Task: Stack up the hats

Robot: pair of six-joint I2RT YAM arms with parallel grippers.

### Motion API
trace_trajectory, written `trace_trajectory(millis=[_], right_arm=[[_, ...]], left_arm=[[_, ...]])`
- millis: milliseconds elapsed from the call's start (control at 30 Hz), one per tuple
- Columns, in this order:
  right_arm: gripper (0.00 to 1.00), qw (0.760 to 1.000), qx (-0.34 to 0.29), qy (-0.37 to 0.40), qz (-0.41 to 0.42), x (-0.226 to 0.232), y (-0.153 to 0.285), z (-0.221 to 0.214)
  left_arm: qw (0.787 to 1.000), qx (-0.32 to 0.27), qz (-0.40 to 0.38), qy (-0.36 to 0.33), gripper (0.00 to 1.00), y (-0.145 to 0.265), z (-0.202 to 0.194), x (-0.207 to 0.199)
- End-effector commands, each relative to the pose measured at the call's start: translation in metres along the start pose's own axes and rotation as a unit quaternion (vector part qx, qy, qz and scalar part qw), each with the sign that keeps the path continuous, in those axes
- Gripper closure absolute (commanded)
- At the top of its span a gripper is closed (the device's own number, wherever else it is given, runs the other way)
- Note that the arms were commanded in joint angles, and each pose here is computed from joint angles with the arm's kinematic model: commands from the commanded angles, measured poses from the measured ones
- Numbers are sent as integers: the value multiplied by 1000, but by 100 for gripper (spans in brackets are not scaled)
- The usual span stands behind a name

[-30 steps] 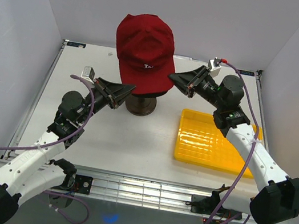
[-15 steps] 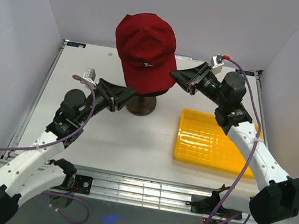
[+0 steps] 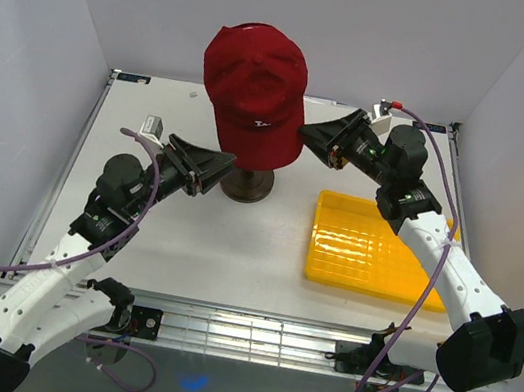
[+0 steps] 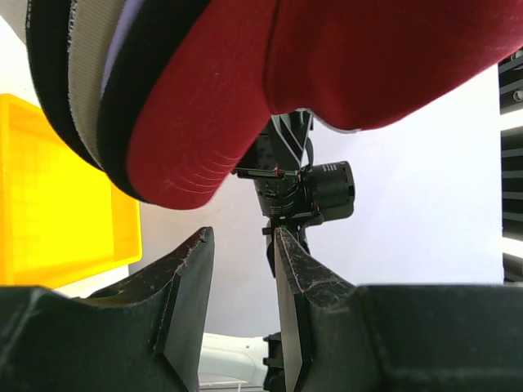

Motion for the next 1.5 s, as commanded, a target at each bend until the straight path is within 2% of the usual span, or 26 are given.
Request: trace_trajectory(millis=[0,133,367,533,600,733,833,867,933,967,1000,1033,1067,1100,1133,1200,1233,1267,1400,1467], right_arm=[[53,999,-22,26,1,8,3,11],[49,999,-22,30,-5,7,4,11],[48,999,-23,31,-9,7,3,12],[42,999,-25,40,-18,7,4,14],[39,998,-28,43,-21,8,4,15],[35,998,-35,48,-30,9,7,18],[32,997,-40,59,-34,12,9,20],[32,997,-41,63,-36,12,10,20],[31,996,-45,67,-39,14,12,22],[30,996,-48,71,-37,16,12,24],[30,995,-51,75,-36,18,13,25],[30,995,-44,72,-46,15,13,23],[30,995,-43,73,-46,15,12,24],[30,995,-41,79,-45,19,12,25],[30,995,-38,79,-48,18,11,25],[30,995,-37,83,-48,20,11,27],[29,994,-36,87,-50,19,10,27],[29,994,-36,89,-51,20,10,28],[29,994,-26,95,-53,19,5,29],[29,994,-22,98,-50,20,3,30]], left_arm=[[999,-2,-21,-27,55,7,-2,-23],[999,-6,-14,-43,55,8,-2,-29],[997,1,-29,-75,57,8,-5,-46],[988,-15,-54,-145,58,12,-6,-95],[983,-24,-49,-175,59,13,-4,-103],[968,-62,-79,-229,59,21,0,-146],[954,-88,-73,-278,59,16,9,-163],[943,-114,-97,-296,59,22,11,-190],[918,-141,-108,-354,57,13,19,-210],[901,-160,-141,-377,55,21,18,-243],[880,-168,-137,-423,55,16,22,-251],[875,-167,-113,-440,54,-13,31,-248],[859,-195,-135,-454,54,-6,33,-280],[850,-200,-122,-472,53,-16,38,-282],[836,-195,-91,-505,52,-50,51,-270],[814,-203,-97,-535,51,-59,54,-286],[792,-201,-88,-569,50,-69,60,-283],[786,-190,-68,-585,50,-95,68,-268],[743,-182,-72,-639,50,-127,86,-250],[739,-167,-67,-649,50,-139,101,-235]])
Point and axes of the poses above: each gripper's point midway between its finger pads, its own y axis back along the fingers, its own x axis along the line the jaws close on, z = x × y, the point moved 4 cm from there along y, back along the fingers, and after that the axes turned 10 degrees about y, right-handed, at the moved point
